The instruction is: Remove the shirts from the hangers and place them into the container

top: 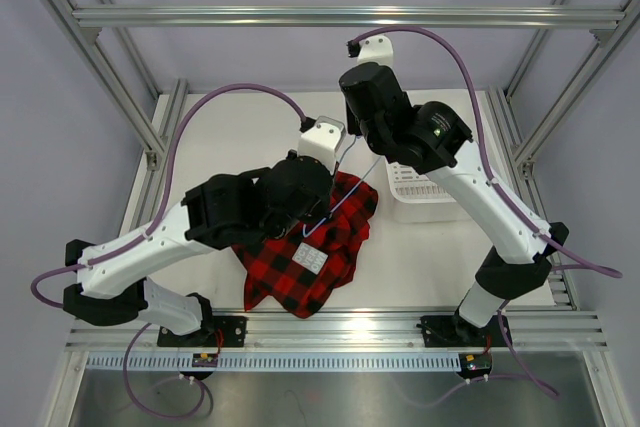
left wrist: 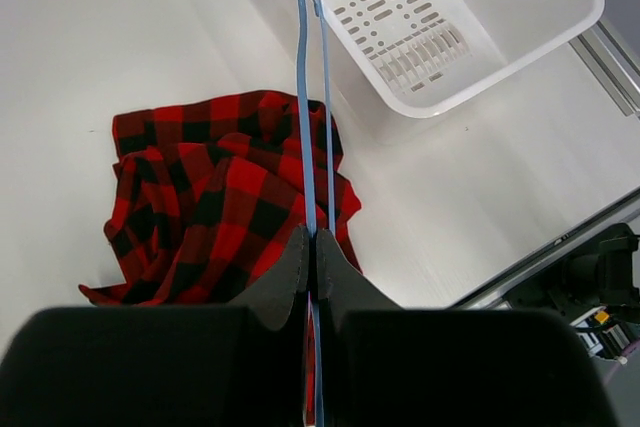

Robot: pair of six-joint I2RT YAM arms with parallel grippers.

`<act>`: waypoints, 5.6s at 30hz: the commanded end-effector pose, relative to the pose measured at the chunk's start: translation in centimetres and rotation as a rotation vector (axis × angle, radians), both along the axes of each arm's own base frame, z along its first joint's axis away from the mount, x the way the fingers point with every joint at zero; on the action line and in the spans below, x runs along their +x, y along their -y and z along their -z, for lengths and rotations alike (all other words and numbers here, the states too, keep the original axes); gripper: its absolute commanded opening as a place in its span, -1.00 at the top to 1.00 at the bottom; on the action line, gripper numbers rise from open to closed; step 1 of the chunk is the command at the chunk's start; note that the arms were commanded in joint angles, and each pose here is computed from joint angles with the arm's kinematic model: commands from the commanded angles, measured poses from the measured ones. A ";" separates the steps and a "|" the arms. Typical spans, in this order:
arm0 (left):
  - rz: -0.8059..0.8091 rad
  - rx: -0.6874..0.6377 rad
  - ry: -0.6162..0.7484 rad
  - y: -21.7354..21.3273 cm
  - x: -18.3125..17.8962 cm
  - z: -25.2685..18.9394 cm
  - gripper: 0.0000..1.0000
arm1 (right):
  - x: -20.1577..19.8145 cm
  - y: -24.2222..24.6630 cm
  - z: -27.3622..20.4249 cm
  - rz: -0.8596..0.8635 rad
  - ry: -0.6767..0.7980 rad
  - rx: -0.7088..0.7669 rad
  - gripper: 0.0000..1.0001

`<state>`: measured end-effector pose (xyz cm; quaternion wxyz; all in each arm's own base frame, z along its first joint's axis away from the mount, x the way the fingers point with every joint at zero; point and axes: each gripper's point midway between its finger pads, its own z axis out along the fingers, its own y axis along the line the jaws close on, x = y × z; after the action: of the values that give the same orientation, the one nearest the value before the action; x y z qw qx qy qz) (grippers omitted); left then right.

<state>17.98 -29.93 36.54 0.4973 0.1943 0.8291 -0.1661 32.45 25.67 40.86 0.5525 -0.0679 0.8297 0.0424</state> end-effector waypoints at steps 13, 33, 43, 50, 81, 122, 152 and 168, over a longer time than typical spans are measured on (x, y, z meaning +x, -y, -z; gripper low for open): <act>-0.082 -0.108 0.086 -3.3 0.0 -2.1 1.00 | -6.9 0.8 -5.3 -0.217 -0.014 0.283 -0.39; -0.381 -0.117 0.181 -15.9 4.6 -7.7 1.00 | -14.9 9.3 -1.6 -0.247 -0.044 0.394 -0.45; -0.333 -0.133 0.308 -19.8 6.6 -12.3 1.00 | -15.3 9.5 -1.0 -0.268 -0.023 0.412 -0.47; -0.309 -0.113 0.313 -18.8 8.0 -12.1 1.00 | -15.6 10.3 -0.7 -0.258 -0.015 0.411 -0.47; -0.332 -0.088 0.227 -18.5 15.4 -6.9 1.00 | -15.4 10.9 0.6 -0.235 -0.015 0.370 -0.47; -0.494 -0.256 0.210 -24.1 4.9 -5.6 -0.98 | -9.0 -10.2 30.0 -0.560 -0.479 0.161 -0.99; -0.296 -0.318 0.112 -20.7 2.7 -1.5 -0.98 | -7.5 -11.5 42.0 -0.281 -0.500 -0.154 0.30; -0.293 -0.343 0.105 -20.5 2.5 -0.2 -0.98 | -6.5 -7.8 10.2 -0.336 -0.034 0.123 1.00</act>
<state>20.57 -9.08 35.10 0.5600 -0.0081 0.8047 -0.1967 25.30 35.17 17.62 0.4232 -0.2070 0.8723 0.1310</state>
